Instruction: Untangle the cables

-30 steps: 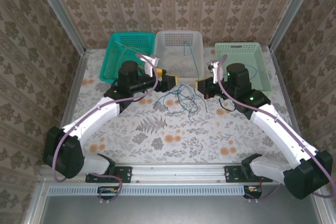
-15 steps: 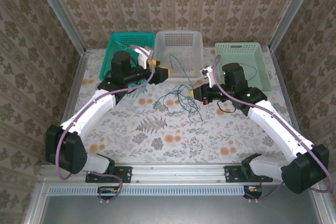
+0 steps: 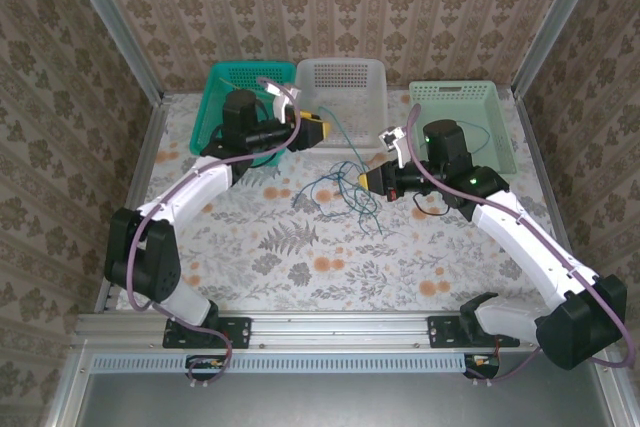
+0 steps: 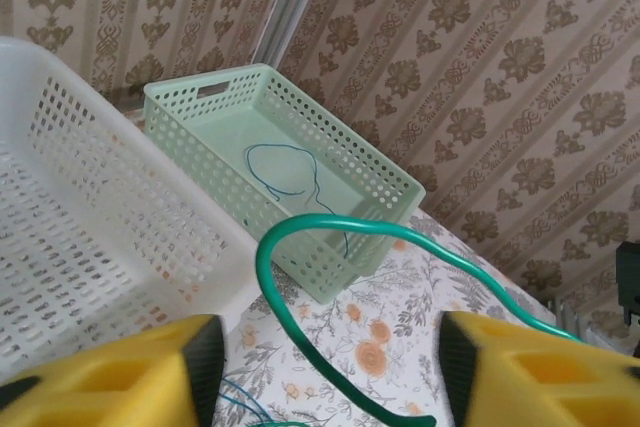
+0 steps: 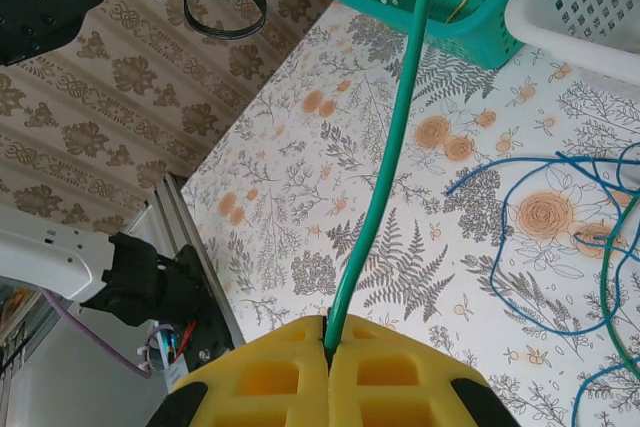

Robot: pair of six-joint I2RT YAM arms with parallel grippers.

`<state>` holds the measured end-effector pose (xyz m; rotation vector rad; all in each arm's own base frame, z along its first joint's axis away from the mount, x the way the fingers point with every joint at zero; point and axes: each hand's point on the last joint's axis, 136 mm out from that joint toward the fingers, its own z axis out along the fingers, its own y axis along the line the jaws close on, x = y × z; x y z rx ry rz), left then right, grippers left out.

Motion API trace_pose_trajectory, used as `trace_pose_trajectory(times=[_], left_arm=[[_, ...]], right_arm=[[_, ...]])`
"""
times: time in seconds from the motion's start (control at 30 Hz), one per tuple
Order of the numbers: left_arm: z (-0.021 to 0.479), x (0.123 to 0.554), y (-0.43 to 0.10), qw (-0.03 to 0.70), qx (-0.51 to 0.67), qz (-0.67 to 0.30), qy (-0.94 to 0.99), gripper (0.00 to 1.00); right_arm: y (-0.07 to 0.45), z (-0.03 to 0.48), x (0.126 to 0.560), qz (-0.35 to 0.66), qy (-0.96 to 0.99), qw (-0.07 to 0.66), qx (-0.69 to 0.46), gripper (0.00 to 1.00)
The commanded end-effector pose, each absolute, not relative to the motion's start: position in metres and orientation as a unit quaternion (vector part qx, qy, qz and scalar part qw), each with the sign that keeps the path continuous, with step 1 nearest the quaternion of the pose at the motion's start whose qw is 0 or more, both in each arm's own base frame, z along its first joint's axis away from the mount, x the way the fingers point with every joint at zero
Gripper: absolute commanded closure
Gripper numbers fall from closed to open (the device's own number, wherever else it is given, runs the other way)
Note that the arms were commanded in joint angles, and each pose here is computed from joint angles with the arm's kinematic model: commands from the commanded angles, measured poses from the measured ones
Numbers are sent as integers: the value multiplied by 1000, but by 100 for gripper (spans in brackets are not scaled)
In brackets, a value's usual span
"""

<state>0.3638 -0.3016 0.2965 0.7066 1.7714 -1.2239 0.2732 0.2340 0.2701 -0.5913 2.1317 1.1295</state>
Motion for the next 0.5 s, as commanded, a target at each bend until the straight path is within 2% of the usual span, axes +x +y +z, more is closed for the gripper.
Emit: trace_pose_trajectory(times=[0.0,0.07,0.17,0.33,0.47], left_arm=[[320,364,-305,442,302,-498,682,52],[315,365,-303,440,305,-488,689,64],[306,364,-301,435,316,-467,702,77],[290,365,-294,428,338,-422,725,85],[270,374,-277,440,362,-326,755,89]], right_arm=[[236,292,270,443,795,340,-236,100],[234,292,270,439,797,341,-238,100],[232,293,270,429,801,342,-240,100],[230,302,267,432,798,344,-242,100],[226,297,260,426,807,324,-248,100]])
